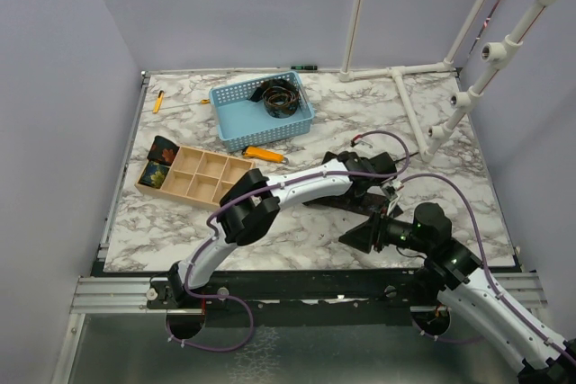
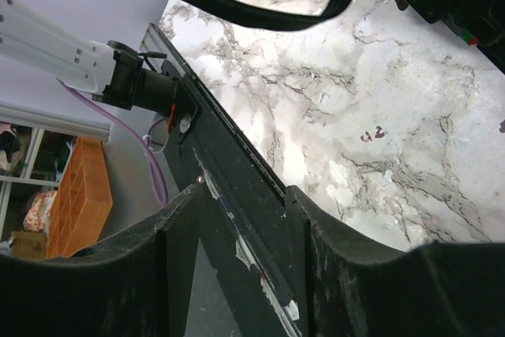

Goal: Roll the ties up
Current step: Roll the tie at the center of the board.

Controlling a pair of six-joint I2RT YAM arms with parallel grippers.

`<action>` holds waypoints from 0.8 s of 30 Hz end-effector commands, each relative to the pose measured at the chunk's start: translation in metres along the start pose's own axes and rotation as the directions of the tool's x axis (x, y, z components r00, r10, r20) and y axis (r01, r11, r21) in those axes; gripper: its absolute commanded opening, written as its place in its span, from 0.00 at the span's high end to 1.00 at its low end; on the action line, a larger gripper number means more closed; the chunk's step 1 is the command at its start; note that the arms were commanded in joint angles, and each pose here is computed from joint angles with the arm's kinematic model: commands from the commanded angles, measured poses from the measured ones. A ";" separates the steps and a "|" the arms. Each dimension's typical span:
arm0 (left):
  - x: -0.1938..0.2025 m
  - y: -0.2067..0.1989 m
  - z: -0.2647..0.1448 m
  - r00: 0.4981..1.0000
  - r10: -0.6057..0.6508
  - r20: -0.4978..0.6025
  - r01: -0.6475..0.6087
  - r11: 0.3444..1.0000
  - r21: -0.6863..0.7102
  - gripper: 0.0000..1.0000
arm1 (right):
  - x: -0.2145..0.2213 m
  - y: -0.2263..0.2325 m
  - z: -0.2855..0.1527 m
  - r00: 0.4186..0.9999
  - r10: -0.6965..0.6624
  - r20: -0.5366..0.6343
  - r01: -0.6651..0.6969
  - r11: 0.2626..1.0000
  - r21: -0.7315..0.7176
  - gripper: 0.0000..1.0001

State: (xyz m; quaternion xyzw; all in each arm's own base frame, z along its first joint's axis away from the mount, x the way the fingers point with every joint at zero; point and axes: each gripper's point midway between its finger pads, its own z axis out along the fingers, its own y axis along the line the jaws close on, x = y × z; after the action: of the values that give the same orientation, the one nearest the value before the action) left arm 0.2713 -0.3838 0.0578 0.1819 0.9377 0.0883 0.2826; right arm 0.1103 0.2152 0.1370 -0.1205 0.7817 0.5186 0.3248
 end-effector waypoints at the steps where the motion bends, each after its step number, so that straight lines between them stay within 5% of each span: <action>1: -0.017 0.001 -0.028 0.997 -0.058 0.050 0.055 0.997 0.060 0.03 | -0.003 0.006 -0.005 1.000 -0.012 -0.002 0.012 1.000 0.003 0.46; 16: -0.070 0.074 -0.080 0.958 -0.229 0.170 0.219 0.973 0.079 0.01 | -0.015 -0.002 -0.003 1.000 0.001 0.025 -0.004 0.996 0.084 0.26; 24: -0.084 0.155 -0.110 0.840 -0.475 0.262 0.392 0.865 0.313 0.01 | -0.023 -0.044 0.022 0.994 0.104 0.014 -0.104 0.953 0.285 0.20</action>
State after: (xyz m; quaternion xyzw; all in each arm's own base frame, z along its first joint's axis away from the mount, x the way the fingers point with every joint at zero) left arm 0.3100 -0.3094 0.1980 0.0518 0.9237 -0.0198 0.3790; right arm 0.1309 0.2103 0.1145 -0.0709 0.8373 0.4543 0.2959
